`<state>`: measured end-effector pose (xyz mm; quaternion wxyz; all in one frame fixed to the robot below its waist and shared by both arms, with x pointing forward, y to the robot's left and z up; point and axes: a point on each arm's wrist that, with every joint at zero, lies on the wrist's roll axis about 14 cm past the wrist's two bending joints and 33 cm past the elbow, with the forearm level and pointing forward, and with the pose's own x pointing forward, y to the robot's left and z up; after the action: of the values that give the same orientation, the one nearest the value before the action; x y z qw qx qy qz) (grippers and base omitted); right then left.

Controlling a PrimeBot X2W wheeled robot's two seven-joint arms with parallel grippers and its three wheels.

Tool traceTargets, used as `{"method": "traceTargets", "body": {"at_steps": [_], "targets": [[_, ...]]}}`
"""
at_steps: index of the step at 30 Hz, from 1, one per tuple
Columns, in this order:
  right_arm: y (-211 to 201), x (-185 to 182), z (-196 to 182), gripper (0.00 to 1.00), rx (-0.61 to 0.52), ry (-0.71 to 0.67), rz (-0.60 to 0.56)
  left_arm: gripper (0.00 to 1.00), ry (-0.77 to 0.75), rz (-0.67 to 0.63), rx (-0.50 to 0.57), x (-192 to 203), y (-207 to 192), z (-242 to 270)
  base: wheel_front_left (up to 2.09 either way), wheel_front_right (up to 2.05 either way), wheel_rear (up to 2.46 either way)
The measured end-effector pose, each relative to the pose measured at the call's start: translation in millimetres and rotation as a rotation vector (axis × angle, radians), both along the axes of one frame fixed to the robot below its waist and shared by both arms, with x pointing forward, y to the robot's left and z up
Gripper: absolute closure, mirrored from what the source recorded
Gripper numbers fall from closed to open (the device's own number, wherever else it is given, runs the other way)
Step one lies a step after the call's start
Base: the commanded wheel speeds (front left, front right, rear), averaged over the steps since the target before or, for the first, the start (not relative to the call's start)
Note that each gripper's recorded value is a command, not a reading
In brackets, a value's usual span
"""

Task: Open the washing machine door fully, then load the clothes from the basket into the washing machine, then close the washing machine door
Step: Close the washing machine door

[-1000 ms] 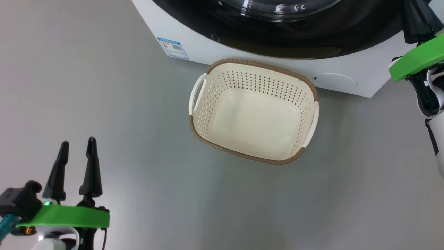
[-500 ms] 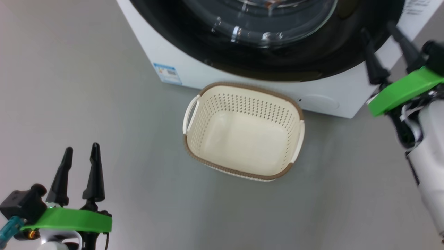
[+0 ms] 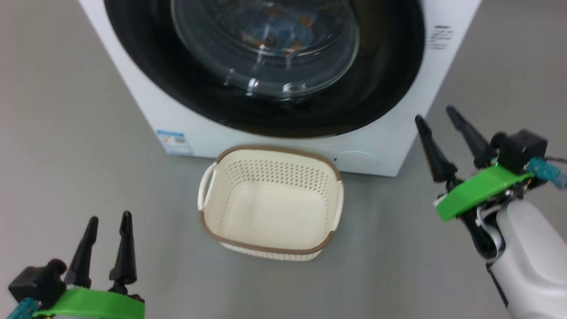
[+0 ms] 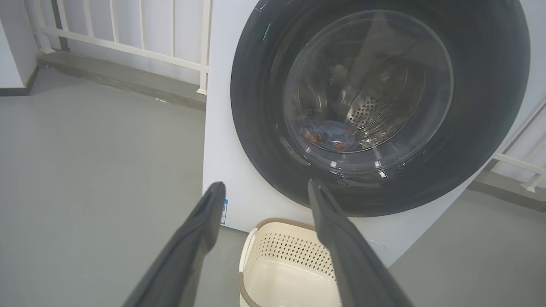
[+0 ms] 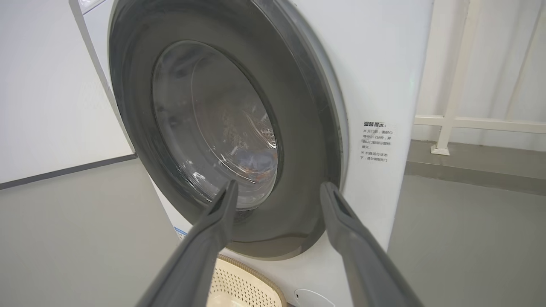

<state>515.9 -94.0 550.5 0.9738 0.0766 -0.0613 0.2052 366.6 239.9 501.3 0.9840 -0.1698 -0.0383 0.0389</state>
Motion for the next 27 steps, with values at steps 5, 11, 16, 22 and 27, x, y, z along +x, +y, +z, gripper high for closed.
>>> {"method": "traceTargets", "body": {"at_steps": [5,11,16,22,27], "targets": [[-21,-30,-3,0.0,0.026,0.016,-0.046,0.0,-0.012,-0.05,-0.018,0,-18,2,0.0,0.0,0.0],[-49,-66,-7,0.0,0.067,0.032,-0.119,0.0,-0.014,-0.109,-0.046,-4,-39,1,0.0,0.0,0.0],[-68,-98,-16,0.0,0.088,0.051,-0.175,0.0,-0.044,-0.154,-0.077,-2,-55,11,0.0,0.0,0.0],[-95,-124,-23,0.0,0.111,0.065,-0.266,0.0,-0.063,-0.188,-0.076,-3,-65,17,0.0,0.0,0.0],[-106,-137,-20,0.0,0.114,0.047,-0.301,0.0,-0.094,-0.21,-0.068,-4,-72,27,0.0,0.0,0.0]]}}
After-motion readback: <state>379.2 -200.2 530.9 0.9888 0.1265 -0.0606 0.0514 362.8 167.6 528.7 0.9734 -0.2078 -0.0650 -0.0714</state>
